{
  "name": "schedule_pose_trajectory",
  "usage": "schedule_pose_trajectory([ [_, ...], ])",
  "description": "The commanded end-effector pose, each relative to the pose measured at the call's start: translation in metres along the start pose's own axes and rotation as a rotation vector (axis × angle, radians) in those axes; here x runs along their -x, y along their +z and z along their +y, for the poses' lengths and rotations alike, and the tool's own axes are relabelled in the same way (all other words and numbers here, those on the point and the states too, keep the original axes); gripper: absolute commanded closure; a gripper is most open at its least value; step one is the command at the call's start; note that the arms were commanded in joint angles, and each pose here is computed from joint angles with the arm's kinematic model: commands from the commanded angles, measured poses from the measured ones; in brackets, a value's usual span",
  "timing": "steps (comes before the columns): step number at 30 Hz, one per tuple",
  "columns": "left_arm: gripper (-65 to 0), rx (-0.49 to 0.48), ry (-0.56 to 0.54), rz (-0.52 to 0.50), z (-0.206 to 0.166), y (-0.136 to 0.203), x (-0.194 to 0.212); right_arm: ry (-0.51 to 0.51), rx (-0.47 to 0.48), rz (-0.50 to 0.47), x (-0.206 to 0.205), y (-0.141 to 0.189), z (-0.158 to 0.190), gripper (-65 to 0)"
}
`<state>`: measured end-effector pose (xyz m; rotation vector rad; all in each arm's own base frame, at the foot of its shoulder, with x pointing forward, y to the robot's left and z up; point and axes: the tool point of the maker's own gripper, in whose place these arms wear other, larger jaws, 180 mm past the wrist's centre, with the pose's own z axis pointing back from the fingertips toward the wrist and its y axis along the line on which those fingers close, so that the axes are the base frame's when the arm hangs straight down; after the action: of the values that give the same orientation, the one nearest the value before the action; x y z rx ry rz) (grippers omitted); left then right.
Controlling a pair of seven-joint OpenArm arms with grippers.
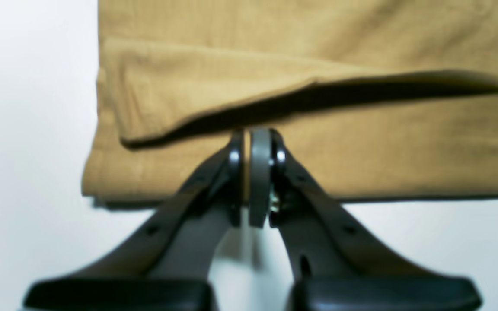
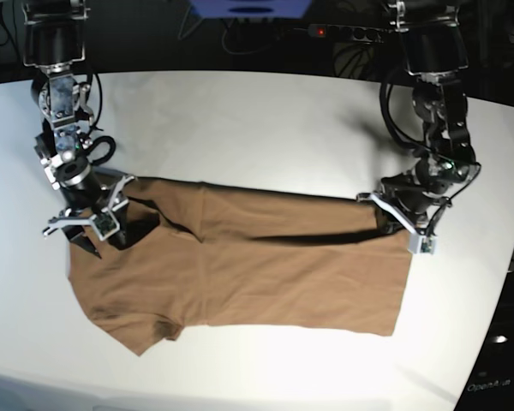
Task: Fold the T-shirt properly
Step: 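Reposition both grippers along the folded edge of the shirt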
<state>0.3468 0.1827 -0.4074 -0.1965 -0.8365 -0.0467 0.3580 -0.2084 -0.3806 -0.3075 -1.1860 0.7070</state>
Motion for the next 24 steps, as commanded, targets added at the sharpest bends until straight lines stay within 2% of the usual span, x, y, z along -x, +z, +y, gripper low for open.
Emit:
schedule_pose_trajectory([
  [1,-2.7,0.005,-0.009,-0.059,0.001,0.002,-0.020,0.015,0.038,-0.049,-0.014,-0.001,-0.017,-31.5],
  [5,-2.7,0.005,-0.006,-0.067,0.002,-0.001,-0.024,0.014,0.030,-0.039,-0.010,0.001,-0.013,-31.5],
  [12,-2.6,0.009,0.033,-0.020,0.006,-0.017,-0.015,0.013,0.028,-0.037,-0.009,0.002,-0.012,-31.5],
  [18,-2.6,0.014,0.035,-0.033,0.004,-0.019,-0.023,0.012,0.025,-0.034,-0.007,0.003,-0.010,-31.5],
  [24,-2.6,-0.031,-0.033,-0.024,0.009,-0.022,-0.031,0.012,0.025,-0.034,-0.007,0.003,-0.010,-31.5],
])
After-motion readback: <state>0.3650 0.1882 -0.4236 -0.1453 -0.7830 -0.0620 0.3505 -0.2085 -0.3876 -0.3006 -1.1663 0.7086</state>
